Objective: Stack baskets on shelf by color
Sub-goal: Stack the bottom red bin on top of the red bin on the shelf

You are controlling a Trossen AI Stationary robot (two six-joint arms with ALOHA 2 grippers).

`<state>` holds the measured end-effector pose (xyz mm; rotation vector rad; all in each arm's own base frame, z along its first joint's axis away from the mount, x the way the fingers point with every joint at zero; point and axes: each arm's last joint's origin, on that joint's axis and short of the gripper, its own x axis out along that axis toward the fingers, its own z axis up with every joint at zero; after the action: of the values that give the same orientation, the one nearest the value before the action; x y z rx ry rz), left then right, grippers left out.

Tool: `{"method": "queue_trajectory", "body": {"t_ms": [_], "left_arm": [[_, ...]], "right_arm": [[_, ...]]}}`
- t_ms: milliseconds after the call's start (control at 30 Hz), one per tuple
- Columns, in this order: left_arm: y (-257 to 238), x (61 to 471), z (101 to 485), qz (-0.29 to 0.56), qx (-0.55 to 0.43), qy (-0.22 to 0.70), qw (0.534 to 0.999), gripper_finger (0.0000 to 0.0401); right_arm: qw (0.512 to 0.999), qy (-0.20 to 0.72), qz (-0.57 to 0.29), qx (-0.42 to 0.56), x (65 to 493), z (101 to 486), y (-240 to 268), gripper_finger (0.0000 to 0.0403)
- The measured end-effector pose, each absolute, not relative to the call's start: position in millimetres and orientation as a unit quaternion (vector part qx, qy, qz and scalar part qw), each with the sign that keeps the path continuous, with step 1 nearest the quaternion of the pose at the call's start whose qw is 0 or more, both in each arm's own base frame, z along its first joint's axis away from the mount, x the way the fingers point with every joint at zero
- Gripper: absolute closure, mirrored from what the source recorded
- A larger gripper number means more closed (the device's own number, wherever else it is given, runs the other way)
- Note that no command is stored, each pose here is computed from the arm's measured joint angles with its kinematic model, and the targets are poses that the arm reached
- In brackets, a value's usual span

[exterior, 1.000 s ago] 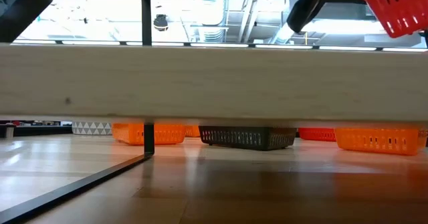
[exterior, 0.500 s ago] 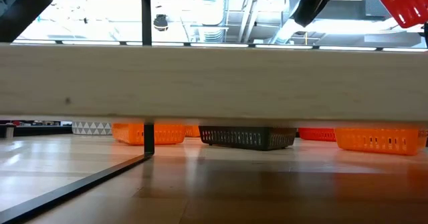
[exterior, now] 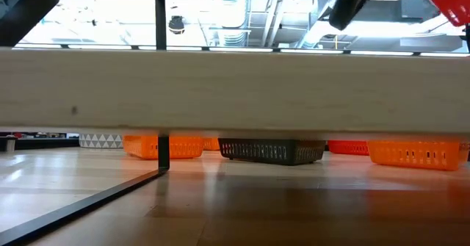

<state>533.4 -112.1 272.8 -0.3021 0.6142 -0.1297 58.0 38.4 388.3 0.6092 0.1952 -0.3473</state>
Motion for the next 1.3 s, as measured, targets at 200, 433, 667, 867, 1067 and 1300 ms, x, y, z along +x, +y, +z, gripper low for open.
{"method": "queue_trajectory", "body": {"t_ms": [200,433,667,867,1067,1300], "left_arm": [[-114.3,539.7,257.4,-0.084,-0.176,0.311,0.93,0.0401],[-108.0,541.5,260.1,-0.065,-0.172,0.298,0.937,0.0401],[-109.6,541.3,258.6,-0.074,-0.175,0.303,0.934,0.0366],[-109.4,541.1,258.2,-0.068,-0.177,0.305,0.933,0.0312],[-105.8,542.4,259.0,-0.055,-0.181,0.298,0.936,0.0293],[-88.1,523.4,294.1,-0.128,-0.245,0.337,0.9,0.0304]], "right_arm": [[0.934,0.098,-0.168,0.298,58.1,388.1,38.7,0.0282],[0.934,0.106,-0.163,0.3,58.3,387.8,39.3,0.0282],[0.934,0.107,-0.163,0.298,58.2,387.5,39.2,0.0282],[0.935,0.107,-0.164,0.297,58.0,387.3,39.0,0.0282],[0.935,0.108,-0.163,0.297,58.0,387.3,39.0,0.0282],[0.934,0.118,-0.157,0.299,58.0,386.9,39.6,0.0282]]}}
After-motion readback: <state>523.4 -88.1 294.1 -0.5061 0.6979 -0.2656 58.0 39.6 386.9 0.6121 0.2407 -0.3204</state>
